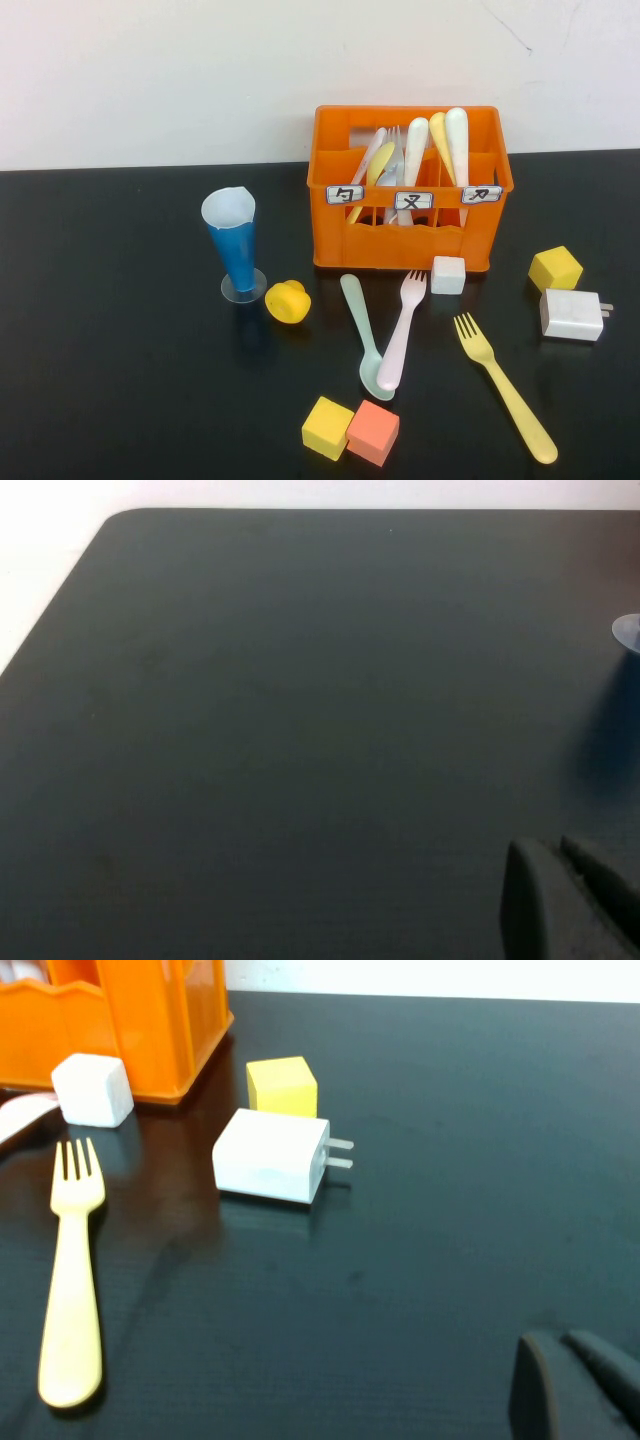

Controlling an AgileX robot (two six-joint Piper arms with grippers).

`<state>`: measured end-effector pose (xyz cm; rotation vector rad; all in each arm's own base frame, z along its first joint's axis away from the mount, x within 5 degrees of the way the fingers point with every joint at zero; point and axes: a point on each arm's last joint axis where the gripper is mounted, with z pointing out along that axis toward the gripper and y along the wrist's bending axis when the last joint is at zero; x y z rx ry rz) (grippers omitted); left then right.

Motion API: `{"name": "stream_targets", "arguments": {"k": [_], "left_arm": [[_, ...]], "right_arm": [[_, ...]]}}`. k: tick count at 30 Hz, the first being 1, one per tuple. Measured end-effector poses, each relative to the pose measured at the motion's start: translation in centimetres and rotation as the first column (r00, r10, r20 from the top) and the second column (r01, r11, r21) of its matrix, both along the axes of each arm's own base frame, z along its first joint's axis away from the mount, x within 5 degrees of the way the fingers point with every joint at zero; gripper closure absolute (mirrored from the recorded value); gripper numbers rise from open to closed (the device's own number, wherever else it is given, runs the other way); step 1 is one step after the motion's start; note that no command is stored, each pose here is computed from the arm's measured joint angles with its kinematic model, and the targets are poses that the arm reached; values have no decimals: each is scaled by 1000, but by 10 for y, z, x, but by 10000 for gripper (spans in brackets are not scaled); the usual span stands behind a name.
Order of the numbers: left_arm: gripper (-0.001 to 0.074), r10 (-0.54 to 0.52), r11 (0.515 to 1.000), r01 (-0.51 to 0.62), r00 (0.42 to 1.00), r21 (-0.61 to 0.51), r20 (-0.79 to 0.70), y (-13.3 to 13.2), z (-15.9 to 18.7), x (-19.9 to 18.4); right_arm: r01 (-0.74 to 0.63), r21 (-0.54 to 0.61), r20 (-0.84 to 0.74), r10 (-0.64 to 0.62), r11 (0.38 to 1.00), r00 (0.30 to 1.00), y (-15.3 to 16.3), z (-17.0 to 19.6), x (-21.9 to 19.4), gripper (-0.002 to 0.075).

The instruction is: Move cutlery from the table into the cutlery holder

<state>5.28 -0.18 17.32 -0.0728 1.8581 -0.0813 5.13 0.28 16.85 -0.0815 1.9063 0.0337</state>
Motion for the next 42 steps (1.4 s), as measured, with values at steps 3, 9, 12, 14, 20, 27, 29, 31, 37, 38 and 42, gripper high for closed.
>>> {"name": "stream_targets", "arguments": {"k": [3, 9, 12, 14, 20, 27, 29, 31, 37, 38, 42], "left_arm": [[736, 0, 1000, 0, 1000, 0, 0, 0, 0, 0], [736, 0, 1000, 0, 1000, 0, 0, 0, 0, 0], [736, 0, 1000, 0, 1000, 0, 0, 0, 0, 0], [736, 0, 1000, 0, 1000, 0, 0, 0, 0, 0], [736, 0, 1000, 0, 1000, 0, 0, 0, 0, 0], [736, -1, 1000, 1, 1000, -9, 0, 0, 0, 0], [736, -1, 1000, 1, 1000, -20, 0, -1, 0, 0], [736, -2, 1000, 2, 1000, -25, 0, -1, 0, 0], [736, -2, 1000, 2, 1000, -26, 0, -1, 0, 0], [736, -2, 1000, 2, 1000, -26, 0, -1, 0, 0], [736, -2, 1000, 2, 1000, -26, 0, -1, 0, 0]], "right_arm": [[0, 0, 0, 0, 1000, 1000, 0, 0, 0, 729], [0, 0, 0, 0, 1000, 1000, 0, 0, 0, 729], [0, 0, 0, 0, 1000, 1000, 0, 0, 0, 729], [0, 0, 0, 0, 1000, 1000, 0, 0, 0, 729], [0, 0, 0, 0, 1000, 1000, 0, 0, 0, 729], [0, 0, 0, 0, 1000, 1000, 0, 0, 0, 729], [0, 0, 0, 0, 1000, 1000, 0, 0, 0, 729], [0, 0, 0, 0, 1000, 1000, 0, 0, 0, 729], [0, 0, 0, 0, 1000, 1000, 0, 0, 0, 729], [0, 0, 0, 0, 1000, 1000, 0, 0, 0, 729], [0, 0, 0, 0, 1000, 1000, 0, 0, 0, 729]]}}
